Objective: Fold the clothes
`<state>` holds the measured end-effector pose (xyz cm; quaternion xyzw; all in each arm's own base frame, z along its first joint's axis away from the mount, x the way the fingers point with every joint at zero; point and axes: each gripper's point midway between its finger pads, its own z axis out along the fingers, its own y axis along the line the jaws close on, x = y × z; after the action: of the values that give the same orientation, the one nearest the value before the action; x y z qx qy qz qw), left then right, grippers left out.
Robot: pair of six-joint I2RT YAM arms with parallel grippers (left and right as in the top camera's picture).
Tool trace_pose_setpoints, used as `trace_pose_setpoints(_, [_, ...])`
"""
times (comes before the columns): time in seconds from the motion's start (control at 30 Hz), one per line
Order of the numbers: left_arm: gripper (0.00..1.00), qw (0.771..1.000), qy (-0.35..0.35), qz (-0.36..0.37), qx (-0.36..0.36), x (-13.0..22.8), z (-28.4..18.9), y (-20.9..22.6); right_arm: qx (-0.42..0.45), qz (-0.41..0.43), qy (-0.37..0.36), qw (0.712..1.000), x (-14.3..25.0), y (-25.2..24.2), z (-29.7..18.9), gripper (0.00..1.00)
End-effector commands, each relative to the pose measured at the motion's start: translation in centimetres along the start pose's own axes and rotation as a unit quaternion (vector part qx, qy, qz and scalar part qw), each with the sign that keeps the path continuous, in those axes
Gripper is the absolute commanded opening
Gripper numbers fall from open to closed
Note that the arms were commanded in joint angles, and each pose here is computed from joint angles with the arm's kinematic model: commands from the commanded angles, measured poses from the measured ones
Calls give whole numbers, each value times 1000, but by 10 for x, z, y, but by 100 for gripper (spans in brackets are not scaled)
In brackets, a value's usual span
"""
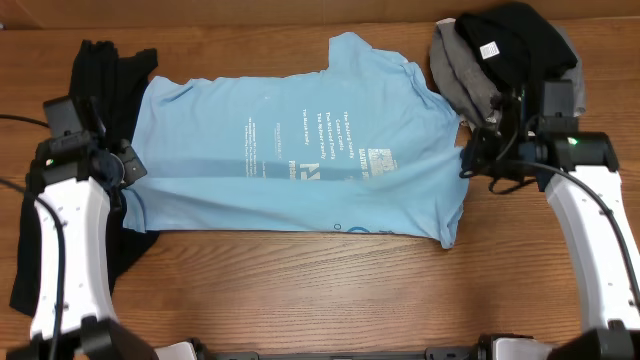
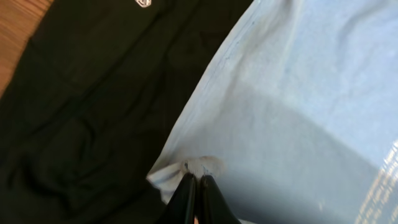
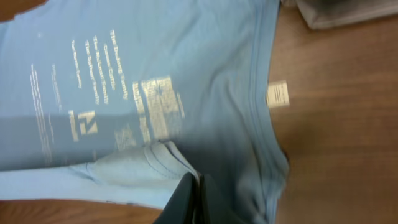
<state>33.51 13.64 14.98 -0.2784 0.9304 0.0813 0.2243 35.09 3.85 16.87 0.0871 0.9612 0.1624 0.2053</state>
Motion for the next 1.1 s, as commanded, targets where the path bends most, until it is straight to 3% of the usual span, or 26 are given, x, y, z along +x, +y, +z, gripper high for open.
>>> trace_pose_setpoints(0.0, [4, 1000, 21, -9, -15, 5, 25, 2, -13, -22, -5, 1000, -8, 6, 12, 4])
trace_pose_setpoints(0.4, [4, 999, 42, -18, -21, 5, 82, -7, -26, -86, -8, 996, -27, 17, 73, 4])
trace_pose_setpoints(0.83, [7, 999, 38, -18, -21, 3, 101, -10, -2, -78, 16, 997, -22, 0, 105, 4])
trace_pose_setpoints(0.87, [16, 999, 37, -19, -21, 2, 101, -10, -1, -78, 15, 997, -23, 0, 106, 16])
trace_pose_setpoints(0.9, [32, 999, 33, -19, -19, 0, 101, -10, -2, -78, 14, 997, -24, 0, 106, 34])
trace_pose_setpoints(0.93, [46, 999, 28, -20, -16, -3, 101, -12, -2, -79, 11, 997, -25, 0, 105, 44])
trace_pose_setpoints(1.07, [83, 1000, 12, 17, 6, -19, 94, -20, -5, -81, 6, 997, -35, 8, 92, 57])
